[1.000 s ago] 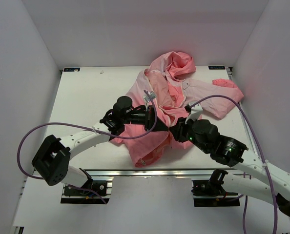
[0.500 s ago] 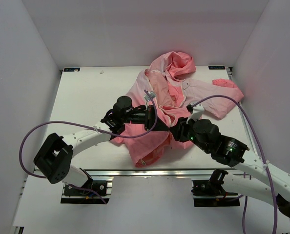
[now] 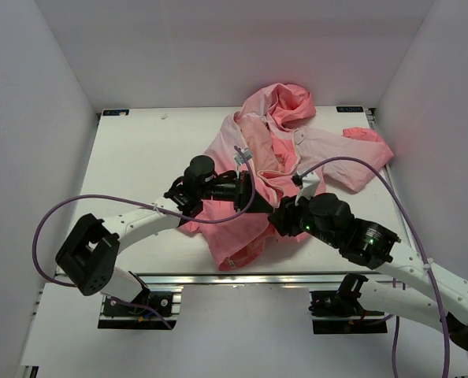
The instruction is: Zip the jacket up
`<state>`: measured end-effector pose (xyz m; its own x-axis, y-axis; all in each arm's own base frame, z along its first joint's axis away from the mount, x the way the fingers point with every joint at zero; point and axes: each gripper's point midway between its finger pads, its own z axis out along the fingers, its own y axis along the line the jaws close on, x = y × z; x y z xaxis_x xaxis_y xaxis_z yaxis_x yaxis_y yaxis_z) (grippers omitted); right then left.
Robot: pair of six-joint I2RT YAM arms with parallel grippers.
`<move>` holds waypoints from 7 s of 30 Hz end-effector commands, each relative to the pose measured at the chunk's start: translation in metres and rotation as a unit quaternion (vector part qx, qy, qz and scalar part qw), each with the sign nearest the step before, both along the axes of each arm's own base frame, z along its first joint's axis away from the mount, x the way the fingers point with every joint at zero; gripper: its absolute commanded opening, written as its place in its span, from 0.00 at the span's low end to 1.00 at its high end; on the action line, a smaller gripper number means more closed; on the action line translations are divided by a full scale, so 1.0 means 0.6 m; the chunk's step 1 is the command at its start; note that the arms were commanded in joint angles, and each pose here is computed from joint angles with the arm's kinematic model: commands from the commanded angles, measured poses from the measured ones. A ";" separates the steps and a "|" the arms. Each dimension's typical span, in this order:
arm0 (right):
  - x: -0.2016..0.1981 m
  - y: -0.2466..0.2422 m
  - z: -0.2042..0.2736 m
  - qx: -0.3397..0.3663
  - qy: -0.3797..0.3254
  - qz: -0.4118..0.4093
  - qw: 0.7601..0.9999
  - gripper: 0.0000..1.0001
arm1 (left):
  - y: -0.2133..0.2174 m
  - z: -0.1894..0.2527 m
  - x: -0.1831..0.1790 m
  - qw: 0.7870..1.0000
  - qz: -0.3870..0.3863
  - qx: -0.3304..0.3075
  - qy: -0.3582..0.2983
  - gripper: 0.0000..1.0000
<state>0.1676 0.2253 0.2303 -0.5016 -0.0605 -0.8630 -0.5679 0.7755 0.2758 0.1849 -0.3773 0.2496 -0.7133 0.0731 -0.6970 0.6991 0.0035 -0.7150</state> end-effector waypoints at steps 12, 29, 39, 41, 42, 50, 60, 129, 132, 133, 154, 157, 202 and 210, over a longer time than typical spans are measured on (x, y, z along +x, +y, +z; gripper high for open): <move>0.032 -0.022 0.012 0.004 -0.022 -0.075 0.997 0.34 | -0.004 0.026 -0.008 0.999 -0.008 -0.018 -0.026 0.00; 0.017 -0.034 0.003 -0.034 -0.028 -0.042 0.998 0.31 | -0.004 0.023 -0.005 0.999 -0.004 -0.009 -0.032 0.00; -0.001 0.001 -0.011 -0.053 -0.026 0.041 0.997 0.38 | -0.005 0.025 -0.002 1.000 0.000 -0.007 -0.028 0.00; 0.003 -0.002 -0.017 -0.059 -0.022 0.030 0.998 0.39 | -0.005 0.024 -0.004 1.000 -0.002 -0.007 -0.027 0.00; 0.009 -0.007 -0.017 -0.062 -0.026 0.015 0.998 0.39 | -0.005 0.026 -0.004 1.000 -0.003 -0.008 -0.028 0.00; 0.042 -0.018 -0.010 -0.032 -0.046 -0.059 0.997 0.38 | -0.004 0.024 -0.004 1.000 -0.004 -0.007 -0.030 0.00; 0.042 -0.027 0.012 -0.001 -0.058 -0.072 0.996 0.33 | -0.005 0.016 0.000 1.000 0.003 0.000 -0.023 0.00; -0.042 0.011 -0.095 -0.175 -0.003 0.106 0.979 0.44 | 0.059 -0.059 -0.053 0.936 -0.114 0.025 0.332 0.00; -0.041 0.013 -0.089 -0.194 -0.026 0.094 0.976 0.47 | 0.056 -0.051 -0.052 0.935 -0.109 0.027 0.337 0.00; -0.043 0.014 -0.086 -0.199 -0.036 0.090 0.975 0.48 | 0.056 -0.049 -0.051 0.933 -0.106 0.028 0.342 0.00; -0.040 0.062 -0.035 -0.141 -0.103 0.047 0.983 0.51 | 0.049 -0.042 -0.055 0.932 -0.087 0.033 0.349 0.00; -0.037 0.059 -0.035 -0.145 -0.104 0.038 0.983 0.49 | 0.050 -0.042 -0.056 0.932 -0.085 0.033 0.350 0.00; -0.052 0.039 -0.037 -0.114 -0.085 0.040 0.989 0.04 | 0.042 -0.043 -0.062 0.949 -0.081 0.076 0.295 0.00; -0.052 0.035 -0.057 -0.135 -0.079 0.040 0.987 0.17 | 0.040 -0.043 -0.062 0.949 -0.084 0.077 0.294 0.00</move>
